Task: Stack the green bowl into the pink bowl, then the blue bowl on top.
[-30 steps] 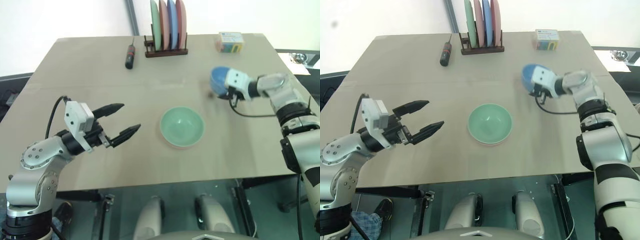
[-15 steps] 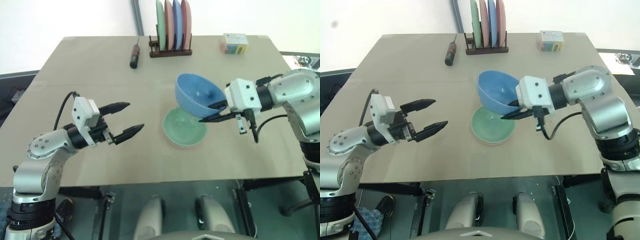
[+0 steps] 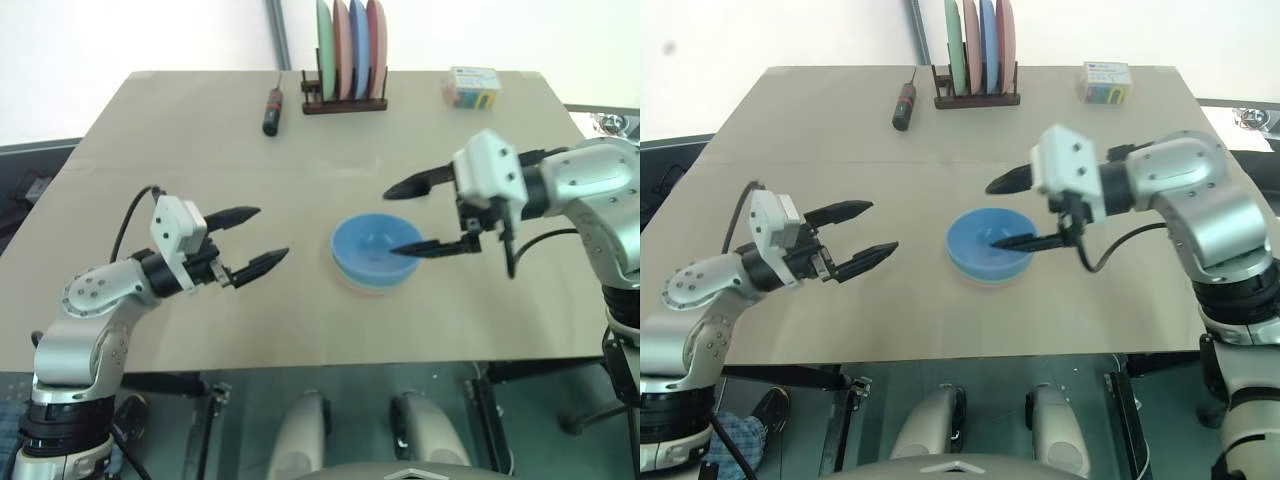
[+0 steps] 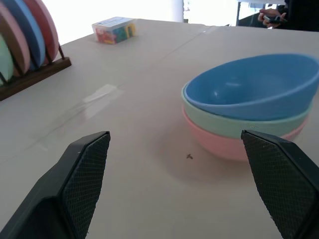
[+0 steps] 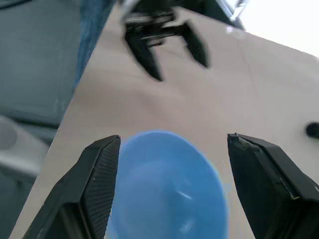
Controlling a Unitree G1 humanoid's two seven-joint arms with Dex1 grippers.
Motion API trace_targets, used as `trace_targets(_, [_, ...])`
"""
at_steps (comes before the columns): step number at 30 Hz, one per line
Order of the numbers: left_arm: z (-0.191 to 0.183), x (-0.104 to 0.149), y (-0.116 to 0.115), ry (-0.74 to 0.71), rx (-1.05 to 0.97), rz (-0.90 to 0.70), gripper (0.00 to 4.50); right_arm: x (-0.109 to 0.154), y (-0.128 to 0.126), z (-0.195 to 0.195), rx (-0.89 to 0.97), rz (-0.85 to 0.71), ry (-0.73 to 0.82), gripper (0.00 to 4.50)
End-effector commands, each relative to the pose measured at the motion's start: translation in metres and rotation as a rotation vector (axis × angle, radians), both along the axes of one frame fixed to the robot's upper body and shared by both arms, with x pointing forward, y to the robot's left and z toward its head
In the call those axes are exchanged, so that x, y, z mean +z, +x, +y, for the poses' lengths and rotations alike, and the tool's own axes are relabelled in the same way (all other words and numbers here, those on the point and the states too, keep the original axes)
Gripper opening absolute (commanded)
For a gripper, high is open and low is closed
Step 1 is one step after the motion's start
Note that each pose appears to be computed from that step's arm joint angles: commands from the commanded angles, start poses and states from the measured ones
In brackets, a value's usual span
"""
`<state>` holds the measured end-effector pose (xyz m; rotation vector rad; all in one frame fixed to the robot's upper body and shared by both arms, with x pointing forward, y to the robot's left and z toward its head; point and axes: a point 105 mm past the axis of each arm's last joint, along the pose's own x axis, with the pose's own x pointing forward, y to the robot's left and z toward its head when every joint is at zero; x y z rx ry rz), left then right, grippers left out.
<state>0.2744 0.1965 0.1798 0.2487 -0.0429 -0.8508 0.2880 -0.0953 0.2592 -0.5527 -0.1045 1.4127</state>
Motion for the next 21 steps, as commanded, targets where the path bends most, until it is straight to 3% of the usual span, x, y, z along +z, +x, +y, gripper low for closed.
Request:
trace_targets(1, [0.003,0.010,-0.009,-0.012,0.040,-0.056,4.50,0.005,0.007,-0.031,-0.095,0.081,0.133,3.60])
trace_targets(4, [0.008,-0.003,-0.013,-0.030,0.112,-0.051,4.50,-0.020,0.011,-0.064,-0.187,0.169,0.138,3.60])
trace_targets(15, [0.006,-0.040,-0.051,-0.072,0.216,0.014,4.50,-0.096,0.008,-0.139,-0.342,0.226,0.198,3.60])
trace_targets(21, [0.023,-0.050,-0.058,-0.076,0.251,0.030,4.50,-0.109,0.010,-0.154,-0.372,0.254,0.183,3.60])
